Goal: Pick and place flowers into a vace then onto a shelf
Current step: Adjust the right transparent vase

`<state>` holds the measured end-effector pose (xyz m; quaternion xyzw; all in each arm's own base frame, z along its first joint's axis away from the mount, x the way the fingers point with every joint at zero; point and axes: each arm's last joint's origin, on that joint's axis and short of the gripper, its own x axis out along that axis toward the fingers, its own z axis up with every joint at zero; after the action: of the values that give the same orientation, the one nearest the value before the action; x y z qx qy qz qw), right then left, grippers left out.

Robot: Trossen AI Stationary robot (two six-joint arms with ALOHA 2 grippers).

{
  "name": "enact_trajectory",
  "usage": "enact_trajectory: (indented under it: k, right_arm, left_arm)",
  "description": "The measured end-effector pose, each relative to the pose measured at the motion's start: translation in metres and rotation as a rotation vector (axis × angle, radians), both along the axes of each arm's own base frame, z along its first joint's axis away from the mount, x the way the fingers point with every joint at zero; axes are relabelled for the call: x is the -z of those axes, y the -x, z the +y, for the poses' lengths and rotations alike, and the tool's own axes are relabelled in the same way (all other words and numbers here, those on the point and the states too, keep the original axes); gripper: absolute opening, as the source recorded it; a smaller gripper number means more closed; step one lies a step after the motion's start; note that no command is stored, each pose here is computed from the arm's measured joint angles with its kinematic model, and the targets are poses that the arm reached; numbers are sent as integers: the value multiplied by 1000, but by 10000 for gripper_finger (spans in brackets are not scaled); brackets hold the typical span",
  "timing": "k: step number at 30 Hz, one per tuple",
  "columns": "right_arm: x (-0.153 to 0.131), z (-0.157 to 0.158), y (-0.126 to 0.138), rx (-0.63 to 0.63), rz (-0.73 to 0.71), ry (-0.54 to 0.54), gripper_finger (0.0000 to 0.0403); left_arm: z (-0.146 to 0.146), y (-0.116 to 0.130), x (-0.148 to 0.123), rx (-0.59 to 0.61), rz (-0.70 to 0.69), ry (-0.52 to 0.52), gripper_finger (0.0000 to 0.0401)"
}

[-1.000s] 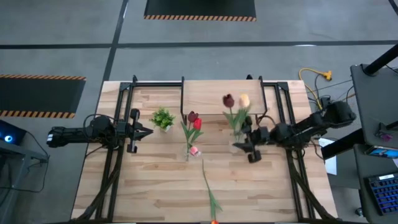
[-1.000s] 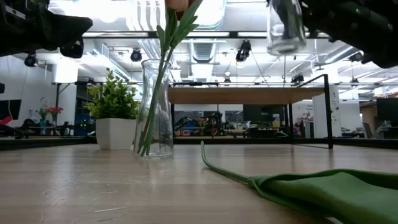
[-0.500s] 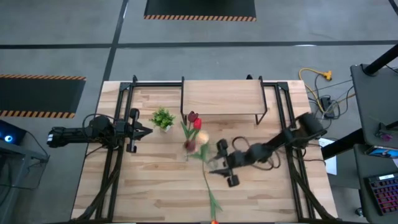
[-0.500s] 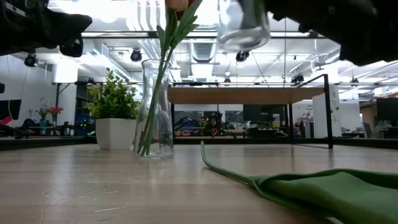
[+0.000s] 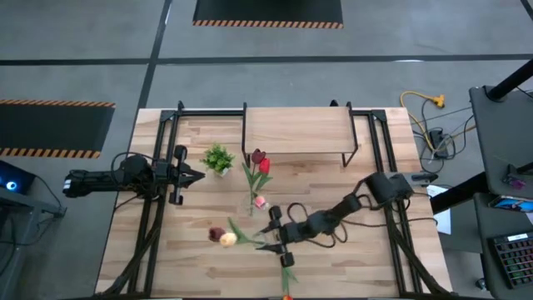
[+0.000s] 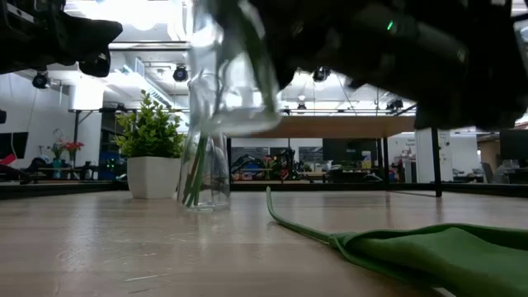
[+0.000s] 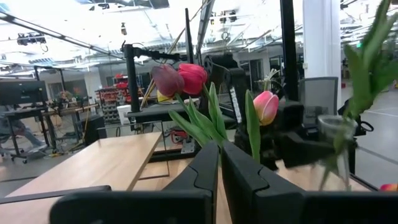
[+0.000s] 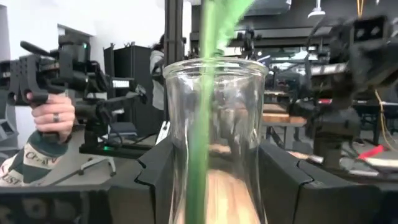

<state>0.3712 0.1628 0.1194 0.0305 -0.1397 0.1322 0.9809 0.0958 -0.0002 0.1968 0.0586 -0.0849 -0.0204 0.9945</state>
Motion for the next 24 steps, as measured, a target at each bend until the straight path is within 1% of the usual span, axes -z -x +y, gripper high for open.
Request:
enact_trajectory:
  k: [2, 7, 14, 17, 24]
  right_arm:
    - [9, 3, -7, -3, 6, -4, 161]
    - [16, 12, -24, -8, -20, -14, 161]
    - [35, 16, -44, -4, -17, -47, 161]
    - [42, 14, -47, 4, -6, -51, 161]
    - [45, 10, -47, 0, 17, -92, 161]
  left_arm:
    - [0, 0, 0, 0, 2, 0, 3]
    - [0, 0, 1, 0, 9, 1, 3]
    - [0, 0, 2, 0, 12, 1, 3]
    - [0, -1, 3, 0, 13, 4, 3]
    - [0, -1, 3, 3, 15, 19, 3]
